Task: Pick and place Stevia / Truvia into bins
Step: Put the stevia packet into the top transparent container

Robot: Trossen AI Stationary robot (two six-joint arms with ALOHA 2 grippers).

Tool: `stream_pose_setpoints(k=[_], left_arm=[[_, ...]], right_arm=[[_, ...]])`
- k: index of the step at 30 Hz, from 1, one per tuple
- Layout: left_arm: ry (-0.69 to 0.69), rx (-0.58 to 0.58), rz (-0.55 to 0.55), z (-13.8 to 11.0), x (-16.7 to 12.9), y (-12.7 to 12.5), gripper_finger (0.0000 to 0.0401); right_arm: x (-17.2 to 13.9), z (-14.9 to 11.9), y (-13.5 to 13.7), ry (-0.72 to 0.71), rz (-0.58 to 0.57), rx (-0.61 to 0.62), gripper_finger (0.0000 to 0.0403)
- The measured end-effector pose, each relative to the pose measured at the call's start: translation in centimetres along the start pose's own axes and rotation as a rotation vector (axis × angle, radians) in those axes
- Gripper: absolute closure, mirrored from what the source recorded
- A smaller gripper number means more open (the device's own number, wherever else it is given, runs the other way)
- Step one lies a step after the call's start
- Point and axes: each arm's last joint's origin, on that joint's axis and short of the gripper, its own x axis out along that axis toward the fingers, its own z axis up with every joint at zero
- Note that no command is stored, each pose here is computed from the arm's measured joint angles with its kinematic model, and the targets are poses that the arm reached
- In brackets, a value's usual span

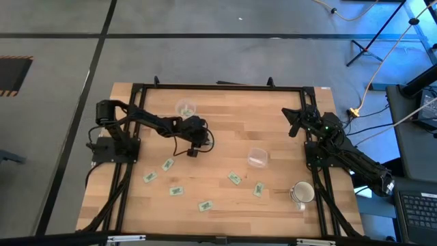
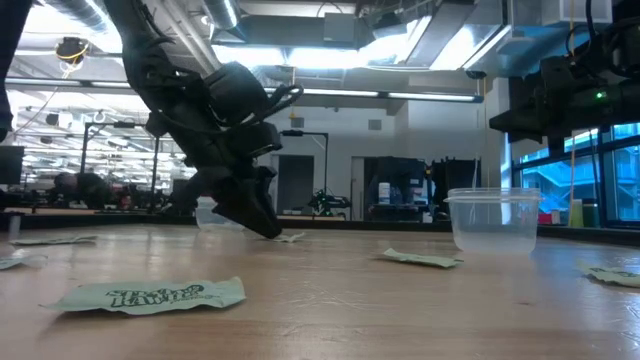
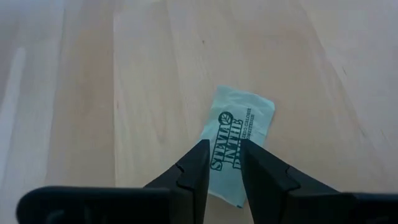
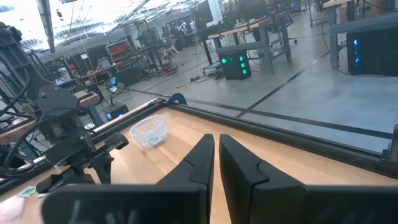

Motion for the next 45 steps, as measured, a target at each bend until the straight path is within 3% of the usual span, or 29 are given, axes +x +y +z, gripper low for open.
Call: stream_pose_setpoints(k=[22,32,39,45], left_arm=[[0.026,-0.052,-0.022,-0.4,0.2,-0.1,0.0367],[0.027,-0.230,-0.110,-1.0,0.0,0.5,0.0318],[0.041,-0.212,-0.093,-1.2,0.0,0.6,0.0290],[0.080,-0.188,-0.008,-1.3,0.0,0.7,0.0298]], right_arm=[[0.0,0.0,0.0,0.000,0.000,0.000,0.0373],[0.0,0.0,0.0,0.000,0.000,-0.001,0.0373],[0.0,0.0,0.0,0.000,0.000,-0.002,0.0373],[0.0,0.0,0.0,0.000,0.001,-0.002,0.0373]])
